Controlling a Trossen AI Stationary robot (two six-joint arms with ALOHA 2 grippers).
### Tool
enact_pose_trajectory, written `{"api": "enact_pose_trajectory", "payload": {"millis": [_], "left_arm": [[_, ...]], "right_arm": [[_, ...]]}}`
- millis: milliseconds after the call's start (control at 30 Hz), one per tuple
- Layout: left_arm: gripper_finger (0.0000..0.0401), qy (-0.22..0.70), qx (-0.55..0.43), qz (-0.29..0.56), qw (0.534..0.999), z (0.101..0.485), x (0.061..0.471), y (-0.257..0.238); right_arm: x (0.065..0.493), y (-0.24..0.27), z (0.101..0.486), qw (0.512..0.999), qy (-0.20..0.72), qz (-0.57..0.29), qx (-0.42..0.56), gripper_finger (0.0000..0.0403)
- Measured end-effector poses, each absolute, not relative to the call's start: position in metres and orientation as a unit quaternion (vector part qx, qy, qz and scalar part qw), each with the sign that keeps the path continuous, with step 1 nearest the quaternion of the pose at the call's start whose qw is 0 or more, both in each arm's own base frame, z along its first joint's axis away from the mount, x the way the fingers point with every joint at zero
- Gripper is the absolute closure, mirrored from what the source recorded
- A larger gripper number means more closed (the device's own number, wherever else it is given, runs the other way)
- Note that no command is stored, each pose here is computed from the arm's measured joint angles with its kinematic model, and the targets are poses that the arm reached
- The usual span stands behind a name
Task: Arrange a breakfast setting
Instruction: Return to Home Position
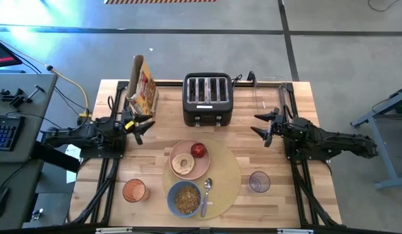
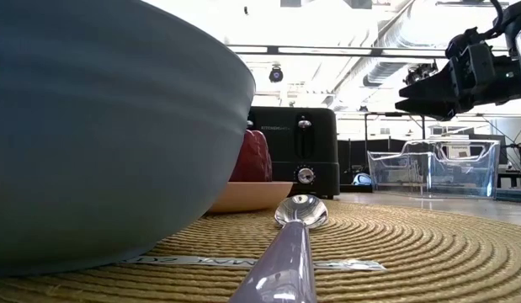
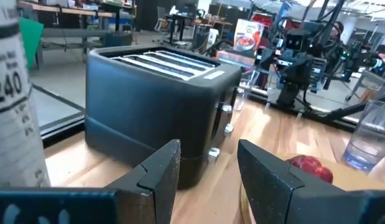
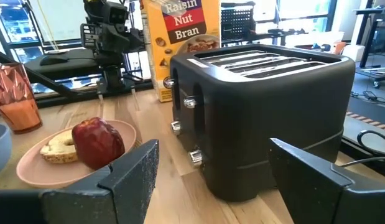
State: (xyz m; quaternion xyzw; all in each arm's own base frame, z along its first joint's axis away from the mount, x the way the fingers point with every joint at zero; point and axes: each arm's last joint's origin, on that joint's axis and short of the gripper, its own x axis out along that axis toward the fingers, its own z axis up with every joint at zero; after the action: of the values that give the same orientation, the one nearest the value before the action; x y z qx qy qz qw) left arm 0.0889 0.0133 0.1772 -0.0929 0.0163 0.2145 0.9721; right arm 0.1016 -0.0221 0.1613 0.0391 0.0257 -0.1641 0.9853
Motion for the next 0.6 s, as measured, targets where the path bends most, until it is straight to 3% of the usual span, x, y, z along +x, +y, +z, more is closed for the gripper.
{"api": "enact_pose_trajectory", "payload": {"millis": [467,600], "left_arm": [[0.025,0.005,-0.095,0.213,0.972,0.1754,0.0904,0.0133],[0.025,-0.061,-0.109,0.205,0.971,0.1736,0.0944,0.0134]], "right_arm": [[0.1016,-0.022,0.1614,0.986,0.026,-0.163,0.039,0.0116],[0.1016,-0.022,0.1613,0.986,0.026,-0.162,0.039,0.0116]]}}
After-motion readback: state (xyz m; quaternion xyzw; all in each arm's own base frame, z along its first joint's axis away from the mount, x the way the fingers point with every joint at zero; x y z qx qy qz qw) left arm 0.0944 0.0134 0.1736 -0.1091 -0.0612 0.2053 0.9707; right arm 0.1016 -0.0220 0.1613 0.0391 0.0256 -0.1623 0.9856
